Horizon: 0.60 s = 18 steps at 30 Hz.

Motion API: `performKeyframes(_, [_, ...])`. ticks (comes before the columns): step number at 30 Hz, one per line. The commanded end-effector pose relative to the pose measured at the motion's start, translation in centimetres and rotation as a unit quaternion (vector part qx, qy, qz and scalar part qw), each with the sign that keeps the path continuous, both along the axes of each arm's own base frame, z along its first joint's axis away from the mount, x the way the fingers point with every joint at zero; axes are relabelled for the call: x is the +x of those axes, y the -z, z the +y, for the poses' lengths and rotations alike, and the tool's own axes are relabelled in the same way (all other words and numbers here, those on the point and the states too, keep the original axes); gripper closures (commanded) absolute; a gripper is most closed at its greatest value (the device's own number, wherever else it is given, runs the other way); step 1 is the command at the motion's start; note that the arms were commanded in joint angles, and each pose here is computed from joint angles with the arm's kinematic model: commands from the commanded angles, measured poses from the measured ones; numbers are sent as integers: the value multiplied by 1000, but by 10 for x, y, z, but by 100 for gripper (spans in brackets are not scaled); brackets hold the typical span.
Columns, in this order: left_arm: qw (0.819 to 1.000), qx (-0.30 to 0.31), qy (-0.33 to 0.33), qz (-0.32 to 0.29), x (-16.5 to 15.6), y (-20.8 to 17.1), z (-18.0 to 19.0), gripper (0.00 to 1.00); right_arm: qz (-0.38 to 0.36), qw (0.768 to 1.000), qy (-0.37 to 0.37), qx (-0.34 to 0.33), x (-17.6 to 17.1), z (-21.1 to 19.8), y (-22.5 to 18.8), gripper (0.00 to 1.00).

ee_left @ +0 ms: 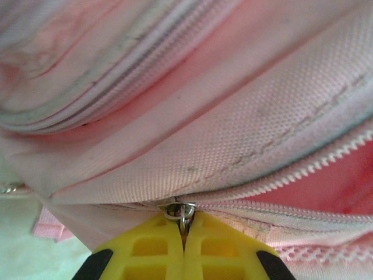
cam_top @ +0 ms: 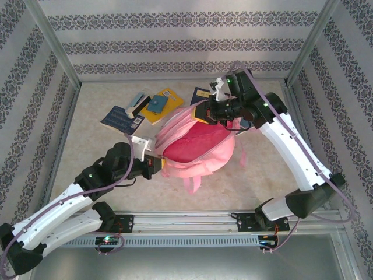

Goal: Pack books, pencil case, and school supplies into a backpack

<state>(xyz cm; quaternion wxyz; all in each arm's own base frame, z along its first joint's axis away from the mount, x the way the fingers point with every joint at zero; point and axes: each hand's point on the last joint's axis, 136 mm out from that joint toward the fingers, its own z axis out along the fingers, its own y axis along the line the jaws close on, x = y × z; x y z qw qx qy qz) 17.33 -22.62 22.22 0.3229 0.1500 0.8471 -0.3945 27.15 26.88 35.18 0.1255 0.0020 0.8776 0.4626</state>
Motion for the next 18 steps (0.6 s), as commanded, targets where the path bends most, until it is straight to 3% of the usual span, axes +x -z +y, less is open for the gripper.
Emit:
performKeyframes(1, [1000,-4,25,-5,-13,-8,-16,100,-12,1000,-13,-12,7,-4,10,100])
performKeyframes(4, [998,8,56,-8,-14,-3,-41,100,22,996,38,-80,20,-34,57,99])
performKeyframes(6, [998,5,69,-12,-7,-2,-61,100,33,989,72,-124,28,-56,82,85])
performKeyframes(9, [997,4,78,-9,13,3,-95,100,39,976,120,-177,38,-84,106,53])
performKeyframes(14, [996,-16,84,-5,44,5,-145,100,63,939,197,-274,24,-132,115,44])
performKeyframes(18, [994,-15,104,1,54,3,-170,100,114,931,232,-258,-8,-146,112,47])
